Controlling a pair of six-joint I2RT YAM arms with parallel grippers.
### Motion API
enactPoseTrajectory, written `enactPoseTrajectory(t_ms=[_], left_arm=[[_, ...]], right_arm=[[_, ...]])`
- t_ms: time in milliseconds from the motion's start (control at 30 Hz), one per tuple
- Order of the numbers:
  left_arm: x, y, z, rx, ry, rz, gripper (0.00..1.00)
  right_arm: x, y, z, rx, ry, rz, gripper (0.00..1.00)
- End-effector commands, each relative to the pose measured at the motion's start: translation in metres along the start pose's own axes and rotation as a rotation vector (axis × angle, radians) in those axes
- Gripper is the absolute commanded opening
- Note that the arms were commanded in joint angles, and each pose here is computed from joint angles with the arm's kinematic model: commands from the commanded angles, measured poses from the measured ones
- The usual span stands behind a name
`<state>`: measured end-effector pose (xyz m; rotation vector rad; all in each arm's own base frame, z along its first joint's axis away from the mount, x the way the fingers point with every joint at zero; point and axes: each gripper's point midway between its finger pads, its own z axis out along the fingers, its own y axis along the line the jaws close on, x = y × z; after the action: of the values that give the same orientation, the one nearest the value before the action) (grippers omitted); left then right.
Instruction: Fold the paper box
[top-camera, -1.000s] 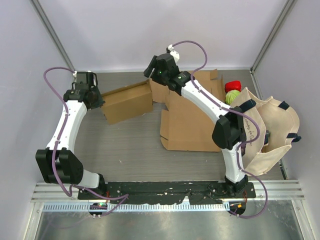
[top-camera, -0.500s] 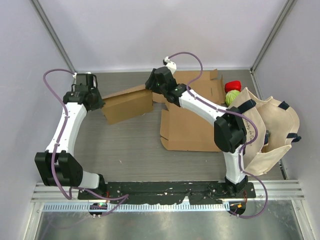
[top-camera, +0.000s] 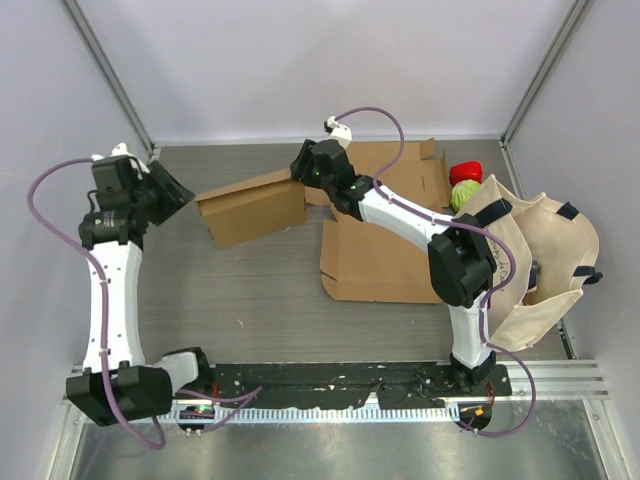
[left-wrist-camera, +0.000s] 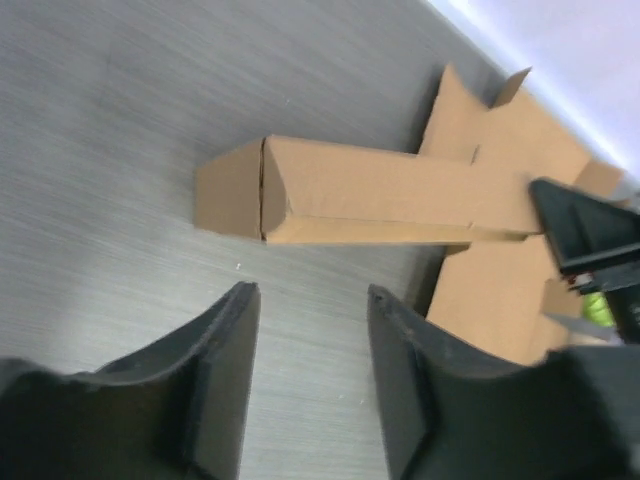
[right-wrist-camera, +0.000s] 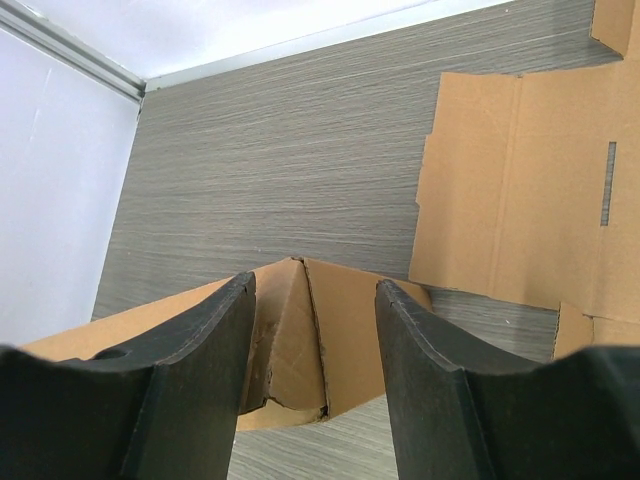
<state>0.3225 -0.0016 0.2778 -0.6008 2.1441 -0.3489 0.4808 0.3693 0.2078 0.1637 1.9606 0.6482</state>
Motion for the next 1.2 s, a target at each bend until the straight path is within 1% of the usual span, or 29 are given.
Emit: enactPoseTrajectory(t_ms=[0,33,67,100,133,167,200,233,300,367,400,433,500,533,600,667,733,767,800,833,867,900,1000,1033,1100,1133,1167], left_arm=[[-0.023,-0.032,0.021,0.279,0.095,-0.219,0.42],[-0.025,-0.034,0.028,0.305,0.118,-0.274,0.29],[-0.033,-0.035,0.034,0.333,0.102,-0.290,0.24],[-0.031,-0.039,0.041,0.371,0.142,-0.313,0.20],[-0.034,-0.042,0.044,0.392,0.147,-0.349,0.15],[-0.044,-0.045,0.046,0.421,0.114,-0.341,0.13],[-0.045,-0.045,0.051,0.422,0.112,-0.349,0.11],[-0.045,-0.044,0.055,0.424,0.116,-0.366,0.11],[-0.045,-0.040,0.064,0.416,0.111,-0.363,0.10],[-0.027,-0.032,0.076,0.407,0.160,-0.384,0.07],[-0.019,-0.027,0.081,0.396,0.177,-0.393,0.06],[0.000,-0.017,0.088,0.369,0.212,-0.416,0.05],[0.019,-0.003,0.090,0.319,0.234,-0.406,0.05],[0.035,0.006,0.093,0.288,0.262,-0.416,0.04],[0.051,0.018,0.096,0.248,0.271,-0.413,0.04],[0.059,0.028,0.099,0.202,0.271,-0.411,0.04],[0.058,0.032,0.100,0.194,0.281,-0.406,0.04],[0.052,0.029,0.097,0.201,0.272,-0.391,0.04],[0.037,0.024,0.094,0.207,0.236,-0.360,0.05],[0.034,0.023,0.090,0.198,0.239,-0.354,0.08],[0.028,0.022,0.087,0.197,0.228,-0.344,0.11],[0.018,0.016,0.082,0.210,0.209,-0.327,0.13],[0.009,0.004,0.071,0.252,0.198,-0.311,0.33],[0.009,0.001,0.067,0.266,0.202,-0.306,0.45],[0.007,0.000,0.063,0.264,0.196,-0.298,0.54],[0.007,0.000,0.060,0.257,0.184,-0.292,0.57],[0.008,0.001,0.059,0.259,0.184,-0.291,0.56]], right_arm=[[0.007,-0.005,0.003,0.004,0.022,-0.034,0.56],[0.007,-0.004,0.003,-0.001,0.020,-0.032,0.56],[0.008,-0.004,0.003,-0.005,0.023,-0.034,0.55],[0.009,-0.004,0.003,-0.007,0.027,-0.037,0.54],[0.010,-0.003,0.003,-0.013,0.032,-0.037,0.52],[0.012,-0.003,0.003,-0.017,0.037,-0.039,0.50],[0.013,-0.003,0.003,-0.020,0.041,-0.041,0.46],[0.013,-0.003,0.004,-0.021,0.042,-0.041,0.43],[0.011,0.001,0.005,-0.040,0.028,-0.034,0.43],[0.014,0.000,0.006,-0.043,0.034,-0.033,0.43],[0.015,-0.003,0.007,-0.042,0.037,-0.032,0.43],[0.016,-0.003,0.007,-0.046,0.038,-0.028,0.43],[0.023,-0.014,0.007,-0.041,0.058,-0.015,0.45],[0.021,-0.013,0.007,-0.057,0.048,-0.003,0.46],[0.029,-0.023,0.009,-0.062,0.073,0.008,0.48],[0.031,-0.021,0.011,-0.090,0.088,-0.001,0.51],[0.026,-0.017,0.009,-0.137,0.108,-0.007,0.54],[0.019,-0.015,0.007,-0.156,0.103,-0.012,0.58],[0.007,-0.011,0.003,-0.198,0.101,-0.007,0.59],[0.005,-0.002,-0.002,-0.259,0.129,-0.004,0.61],[-0.005,0.007,-0.005,-0.301,0.127,-0.005,0.63],[-0.011,0.013,-0.008,-0.341,0.137,-0.007,0.63],[-0.029,0.019,-0.017,-0.450,0.158,-0.021,0.64],[-0.033,0.014,-0.016,-0.461,0.158,-0.023,0.64],[-0.028,0.017,-0.020,-0.521,0.201,-0.027,0.64],[-0.026,0.017,-0.020,-0.548,0.211,-0.025,0.63],[-0.013,0.011,-0.018,-0.564,0.247,-0.016,0.63]])
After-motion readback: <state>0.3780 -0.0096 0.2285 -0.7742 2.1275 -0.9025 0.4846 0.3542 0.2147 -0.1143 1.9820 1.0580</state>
